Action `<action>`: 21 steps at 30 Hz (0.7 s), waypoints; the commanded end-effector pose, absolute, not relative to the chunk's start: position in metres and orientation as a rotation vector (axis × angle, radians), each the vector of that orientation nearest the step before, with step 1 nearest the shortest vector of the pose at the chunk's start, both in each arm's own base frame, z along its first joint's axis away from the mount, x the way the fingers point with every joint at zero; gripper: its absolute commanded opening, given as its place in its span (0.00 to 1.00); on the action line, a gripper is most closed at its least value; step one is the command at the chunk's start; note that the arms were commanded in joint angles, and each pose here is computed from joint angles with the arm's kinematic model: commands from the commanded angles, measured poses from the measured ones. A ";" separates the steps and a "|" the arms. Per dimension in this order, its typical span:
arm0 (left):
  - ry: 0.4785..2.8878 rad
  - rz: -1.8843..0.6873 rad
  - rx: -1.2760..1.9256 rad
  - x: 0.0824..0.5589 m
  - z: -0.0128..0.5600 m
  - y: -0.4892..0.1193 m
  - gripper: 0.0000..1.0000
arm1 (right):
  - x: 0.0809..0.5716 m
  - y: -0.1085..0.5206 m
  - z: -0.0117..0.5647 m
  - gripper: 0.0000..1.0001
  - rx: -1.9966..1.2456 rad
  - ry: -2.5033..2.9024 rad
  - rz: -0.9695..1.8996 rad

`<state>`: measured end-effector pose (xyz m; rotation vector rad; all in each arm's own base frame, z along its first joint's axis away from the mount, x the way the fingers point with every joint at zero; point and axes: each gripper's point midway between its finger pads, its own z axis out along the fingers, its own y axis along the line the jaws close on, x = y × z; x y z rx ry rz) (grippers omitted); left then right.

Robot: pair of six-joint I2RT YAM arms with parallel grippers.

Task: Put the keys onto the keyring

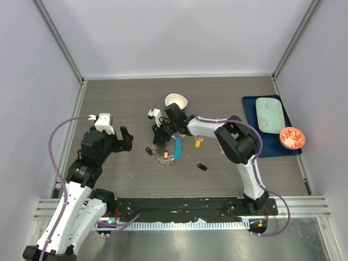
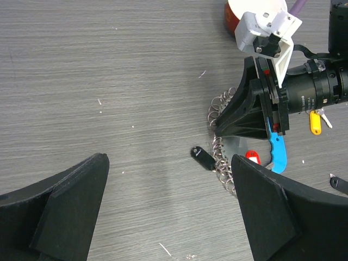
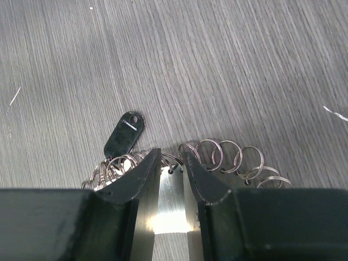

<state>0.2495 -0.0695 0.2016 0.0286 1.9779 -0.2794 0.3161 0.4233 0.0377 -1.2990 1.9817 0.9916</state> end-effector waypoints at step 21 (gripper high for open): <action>1.895 -0.307 0.042 0.249 0.227 -0.072 1.00 | 0.286 0.421 0.070 0.03 -1.390 1.925 1.030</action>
